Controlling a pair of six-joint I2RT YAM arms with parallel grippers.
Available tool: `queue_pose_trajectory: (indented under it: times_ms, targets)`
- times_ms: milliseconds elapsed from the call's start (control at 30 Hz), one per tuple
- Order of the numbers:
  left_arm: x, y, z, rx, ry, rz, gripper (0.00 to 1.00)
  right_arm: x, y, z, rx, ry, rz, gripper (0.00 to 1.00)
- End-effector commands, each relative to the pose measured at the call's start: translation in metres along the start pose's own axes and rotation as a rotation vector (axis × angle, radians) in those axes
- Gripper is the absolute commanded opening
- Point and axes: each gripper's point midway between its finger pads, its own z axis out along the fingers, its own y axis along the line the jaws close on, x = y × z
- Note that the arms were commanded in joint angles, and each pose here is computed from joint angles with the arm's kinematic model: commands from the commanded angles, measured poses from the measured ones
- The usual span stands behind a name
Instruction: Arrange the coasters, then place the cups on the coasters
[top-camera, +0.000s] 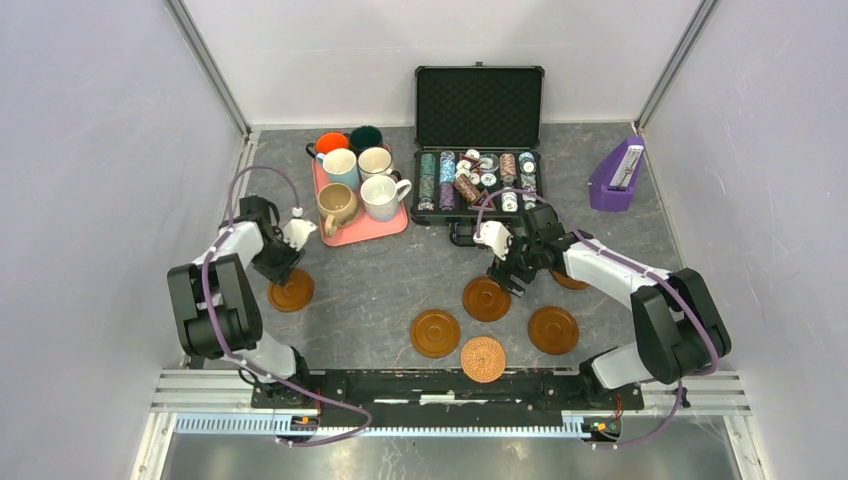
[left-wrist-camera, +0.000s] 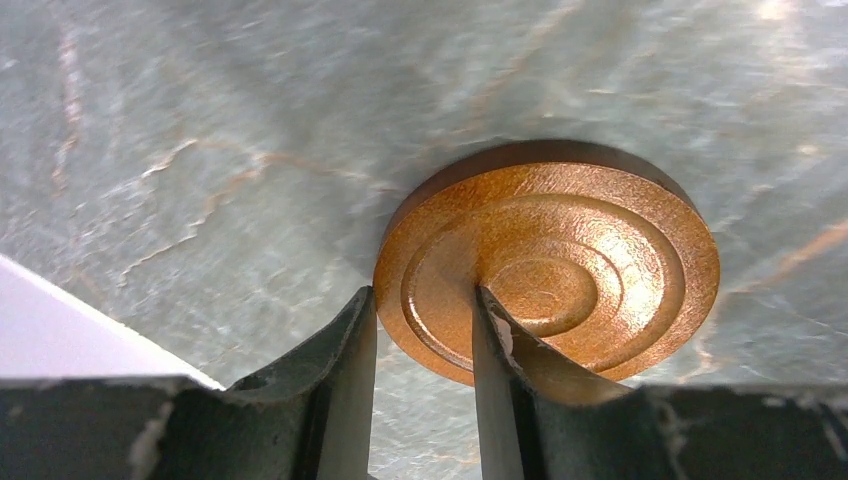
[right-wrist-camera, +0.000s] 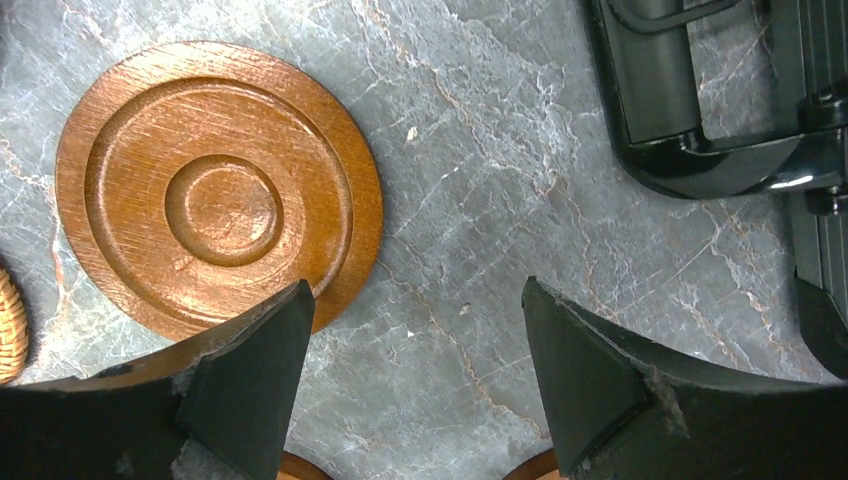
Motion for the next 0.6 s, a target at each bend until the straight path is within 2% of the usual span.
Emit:
queue_pose_trajectory:
  times_ms: [0, 100, 167, 300, 433, 567]
  targets:
    - [0.004, 0.053, 0.001, -0.086, 0.011, -0.010, 0.35, -0.027, -0.011, -0.001, 0.021, -0.060, -0.034, 0.83]
    - [-0.001, 0.061, -0.001, -0.076, -0.012, -0.041, 0.36, -0.030, -0.012, -0.001, 0.024, -0.063, -0.037, 0.83]
    - [-0.012, 0.060, -0.011, -0.065, -0.058, -0.050, 0.41, -0.034, -0.014, -0.001, 0.027, -0.069, -0.041, 0.83]
    - [-0.043, 0.052, -0.055, -0.022, -0.202, -0.073, 0.63, -0.039, -0.015, -0.006, 0.028, -0.075, -0.036, 0.85]
    - [-0.070, 0.025, -0.092, 0.014, -0.307, 0.002, 0.74, -0.042, -0.018, -0.012, 0.043, -0.082, -0.022, 0.86]
    - [-0.097, -0.034, -0.096, 0.098, -0.358, 0.125, 0.79, -0.044, -0.023, -0.015, 0.047, -0.087, 0.002, 0.86]
